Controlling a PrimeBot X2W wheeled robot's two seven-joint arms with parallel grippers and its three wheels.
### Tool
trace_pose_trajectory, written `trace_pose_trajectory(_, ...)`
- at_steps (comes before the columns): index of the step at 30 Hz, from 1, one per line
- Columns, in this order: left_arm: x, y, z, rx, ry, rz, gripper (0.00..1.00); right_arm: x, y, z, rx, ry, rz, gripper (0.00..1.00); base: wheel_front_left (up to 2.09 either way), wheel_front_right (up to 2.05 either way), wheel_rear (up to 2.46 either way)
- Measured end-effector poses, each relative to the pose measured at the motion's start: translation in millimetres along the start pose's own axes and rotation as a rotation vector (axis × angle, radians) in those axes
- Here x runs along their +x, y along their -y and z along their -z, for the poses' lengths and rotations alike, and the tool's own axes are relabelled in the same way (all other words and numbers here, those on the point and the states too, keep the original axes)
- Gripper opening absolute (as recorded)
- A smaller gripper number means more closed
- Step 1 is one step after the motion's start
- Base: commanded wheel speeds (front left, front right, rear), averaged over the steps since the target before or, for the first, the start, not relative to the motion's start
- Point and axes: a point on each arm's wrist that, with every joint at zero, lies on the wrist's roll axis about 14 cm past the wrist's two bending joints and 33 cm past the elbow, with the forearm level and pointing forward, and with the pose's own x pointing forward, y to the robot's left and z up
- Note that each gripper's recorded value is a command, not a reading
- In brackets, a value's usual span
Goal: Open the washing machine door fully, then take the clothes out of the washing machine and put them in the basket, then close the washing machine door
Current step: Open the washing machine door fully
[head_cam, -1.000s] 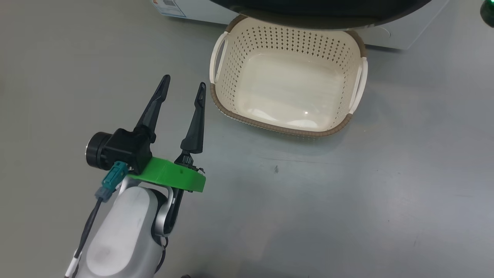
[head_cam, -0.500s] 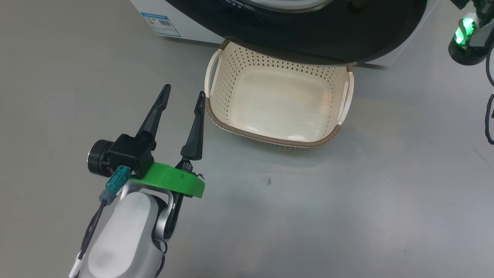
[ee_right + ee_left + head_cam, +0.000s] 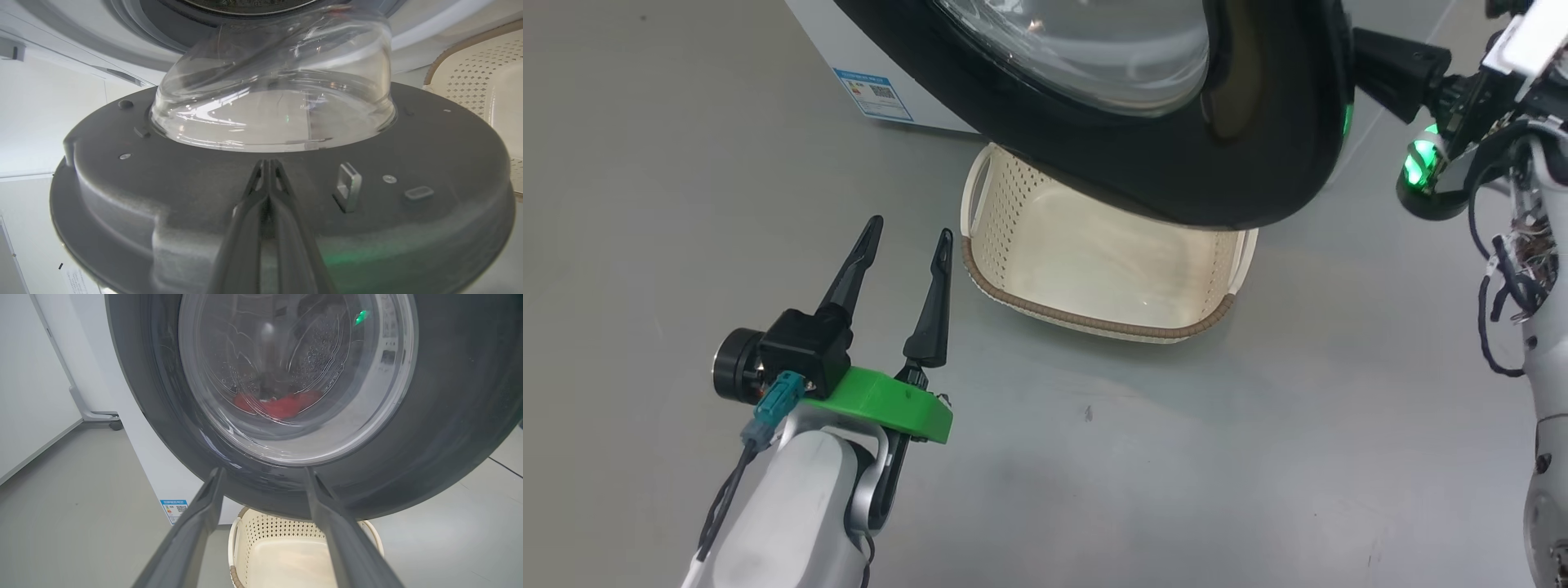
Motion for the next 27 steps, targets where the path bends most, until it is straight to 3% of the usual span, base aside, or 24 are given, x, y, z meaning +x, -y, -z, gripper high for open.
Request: trace_pose_trajectory(27, -46, -8, -26, 0.018, 0.059, -0.033, 1.00, 19, -10, 115, 0.065, -0.189, -0.029, 0.00, 0.00, 0.00, 0.00)
